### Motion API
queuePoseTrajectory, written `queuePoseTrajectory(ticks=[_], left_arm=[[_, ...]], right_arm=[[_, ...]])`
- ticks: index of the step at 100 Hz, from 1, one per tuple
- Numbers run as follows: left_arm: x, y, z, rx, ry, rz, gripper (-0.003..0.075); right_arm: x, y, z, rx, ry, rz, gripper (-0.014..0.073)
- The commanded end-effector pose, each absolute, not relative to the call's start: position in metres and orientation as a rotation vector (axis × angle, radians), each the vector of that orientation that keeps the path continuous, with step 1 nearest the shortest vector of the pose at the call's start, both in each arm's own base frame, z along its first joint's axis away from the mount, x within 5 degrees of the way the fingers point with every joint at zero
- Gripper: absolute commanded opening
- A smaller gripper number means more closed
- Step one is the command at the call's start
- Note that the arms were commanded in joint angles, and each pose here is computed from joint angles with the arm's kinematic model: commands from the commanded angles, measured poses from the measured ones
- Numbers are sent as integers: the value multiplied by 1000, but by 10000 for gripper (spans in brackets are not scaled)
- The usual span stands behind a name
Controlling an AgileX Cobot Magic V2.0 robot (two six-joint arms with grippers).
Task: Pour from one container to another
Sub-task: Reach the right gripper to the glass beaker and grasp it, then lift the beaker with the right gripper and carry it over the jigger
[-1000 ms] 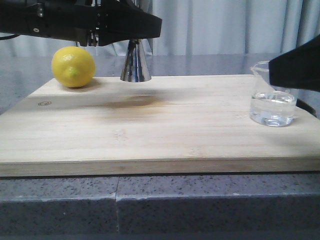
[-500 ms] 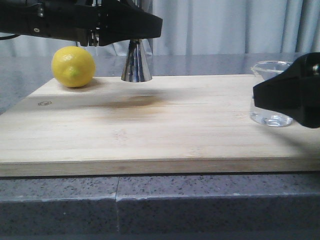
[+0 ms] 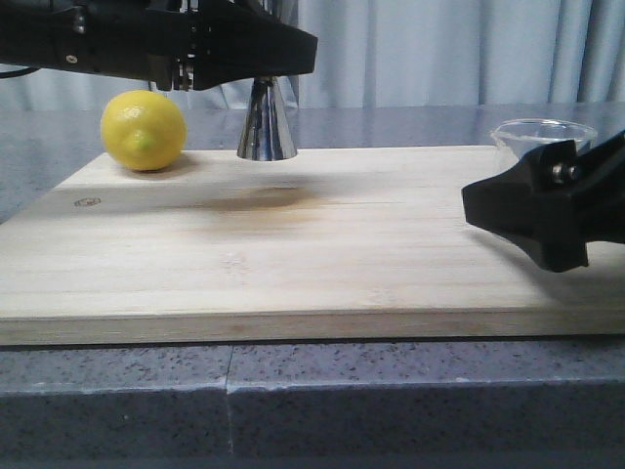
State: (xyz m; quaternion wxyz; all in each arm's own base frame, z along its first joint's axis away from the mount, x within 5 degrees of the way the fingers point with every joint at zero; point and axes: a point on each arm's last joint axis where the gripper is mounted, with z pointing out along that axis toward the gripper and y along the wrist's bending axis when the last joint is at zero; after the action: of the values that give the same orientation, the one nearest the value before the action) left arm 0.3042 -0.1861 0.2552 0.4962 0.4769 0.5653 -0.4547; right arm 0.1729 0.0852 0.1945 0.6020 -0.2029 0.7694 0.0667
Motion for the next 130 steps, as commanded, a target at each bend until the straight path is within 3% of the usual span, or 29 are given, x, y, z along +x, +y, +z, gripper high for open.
queuePoseTrajectory(ticks=[1,26,54,88,130], left_arm=[[297,-184,289,1087,1222,-1168,220],[297,-184,289,1087,1222,-1168,220],[297,-184,289,1087,1222,-1168,220],[297,-184,289,1087,1222,-1168,220],[297,-184,289,1087,1222,-1168,220]], right_arm=[[179,88,211,-442,1650,156,626],[179,88,210,-438,1654,159,413],[179,89,210,-440,1655,159,258],[183,92,226,-432,1652,187,245],[202,117,325,-523,1678,304,245]])
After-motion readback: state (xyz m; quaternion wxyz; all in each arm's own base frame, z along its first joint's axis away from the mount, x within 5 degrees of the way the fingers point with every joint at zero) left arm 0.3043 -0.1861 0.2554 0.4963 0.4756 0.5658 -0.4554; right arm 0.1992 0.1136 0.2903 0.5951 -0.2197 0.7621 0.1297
